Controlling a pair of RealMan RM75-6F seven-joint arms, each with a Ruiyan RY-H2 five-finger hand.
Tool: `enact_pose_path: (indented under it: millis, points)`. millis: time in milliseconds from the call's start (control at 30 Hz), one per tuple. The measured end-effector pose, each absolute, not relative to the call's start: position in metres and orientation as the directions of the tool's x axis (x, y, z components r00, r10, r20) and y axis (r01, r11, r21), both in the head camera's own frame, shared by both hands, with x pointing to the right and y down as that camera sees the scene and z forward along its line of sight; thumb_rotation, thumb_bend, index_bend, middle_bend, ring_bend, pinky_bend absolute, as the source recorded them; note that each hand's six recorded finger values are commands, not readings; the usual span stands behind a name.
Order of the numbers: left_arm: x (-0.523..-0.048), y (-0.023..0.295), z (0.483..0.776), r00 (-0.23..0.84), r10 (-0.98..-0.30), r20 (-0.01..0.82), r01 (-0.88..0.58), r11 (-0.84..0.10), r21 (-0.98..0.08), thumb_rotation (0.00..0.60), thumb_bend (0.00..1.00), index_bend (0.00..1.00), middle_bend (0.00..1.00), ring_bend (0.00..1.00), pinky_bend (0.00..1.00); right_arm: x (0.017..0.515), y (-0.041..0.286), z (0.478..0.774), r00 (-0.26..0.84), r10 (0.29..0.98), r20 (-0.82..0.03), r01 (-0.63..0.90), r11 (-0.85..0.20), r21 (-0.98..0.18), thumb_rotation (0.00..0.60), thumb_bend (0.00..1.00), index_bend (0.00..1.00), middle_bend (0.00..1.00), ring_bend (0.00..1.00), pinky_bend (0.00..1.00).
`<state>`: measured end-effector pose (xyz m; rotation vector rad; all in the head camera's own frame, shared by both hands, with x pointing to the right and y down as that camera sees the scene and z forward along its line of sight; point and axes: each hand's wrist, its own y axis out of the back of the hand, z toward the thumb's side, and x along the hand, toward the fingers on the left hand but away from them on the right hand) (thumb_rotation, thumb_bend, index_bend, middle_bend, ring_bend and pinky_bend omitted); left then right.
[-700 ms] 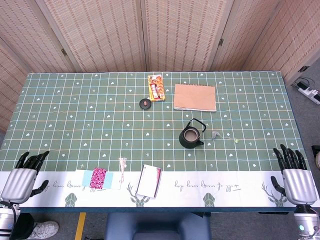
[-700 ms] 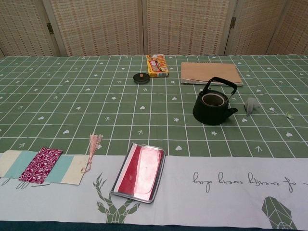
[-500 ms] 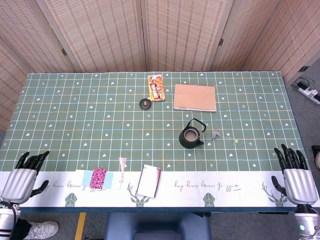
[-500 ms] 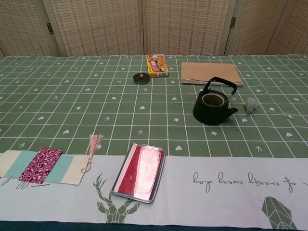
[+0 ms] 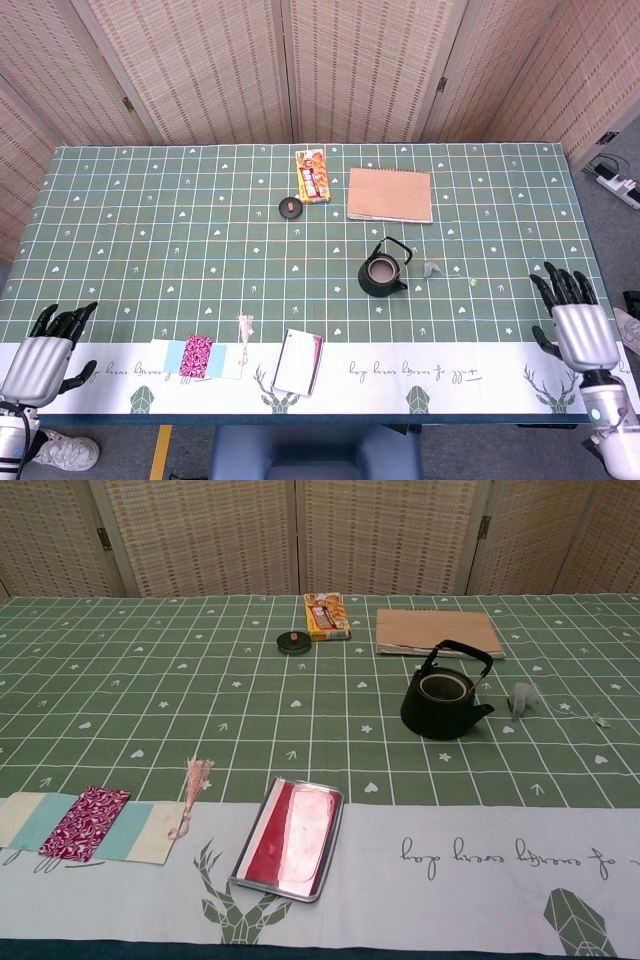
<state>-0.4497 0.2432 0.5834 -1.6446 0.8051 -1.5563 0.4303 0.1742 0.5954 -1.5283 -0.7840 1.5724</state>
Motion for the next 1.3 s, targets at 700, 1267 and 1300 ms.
enact_pose_path:
  millis: [700,1267,1300]
  points:
    - [-0.452,0.242,0.584,0.074,-0.829,0.555,0.026,-0.554,-0.832,0.600,0.29,0.01,0.13,0.15,0.06,0.409,0.119,0.693,-0.007,0.777,-0.629,-0.179,-0.620,-0.764,0.600,0.38,0.41,0.01,0.00,0.00]
    - [-0.454,0.241,0.584,0.078,-0.823,0.562,0.014,-0.563,-0.826,0.600,0.29,0.01,0.13,0.15,0.06,0.385,0.099,0.739,-0.016,0.743,-0.669,-0.182,-0.660,-0.729,0.600,0.38,0.42,0.02,0.01,0.00]
    - [-0.454,0.241,0.584,0.079,-0.823,0.563,0.014,-0.564,-0.826,0.600,0.29,0.01,0.13,0.15,0.06,0.385,0.098,0.739,-0.016,0.742,-0.670,-0.184,-0.661,-0.727,0.600,0.38,0.43,0.02,0.01,0.00]
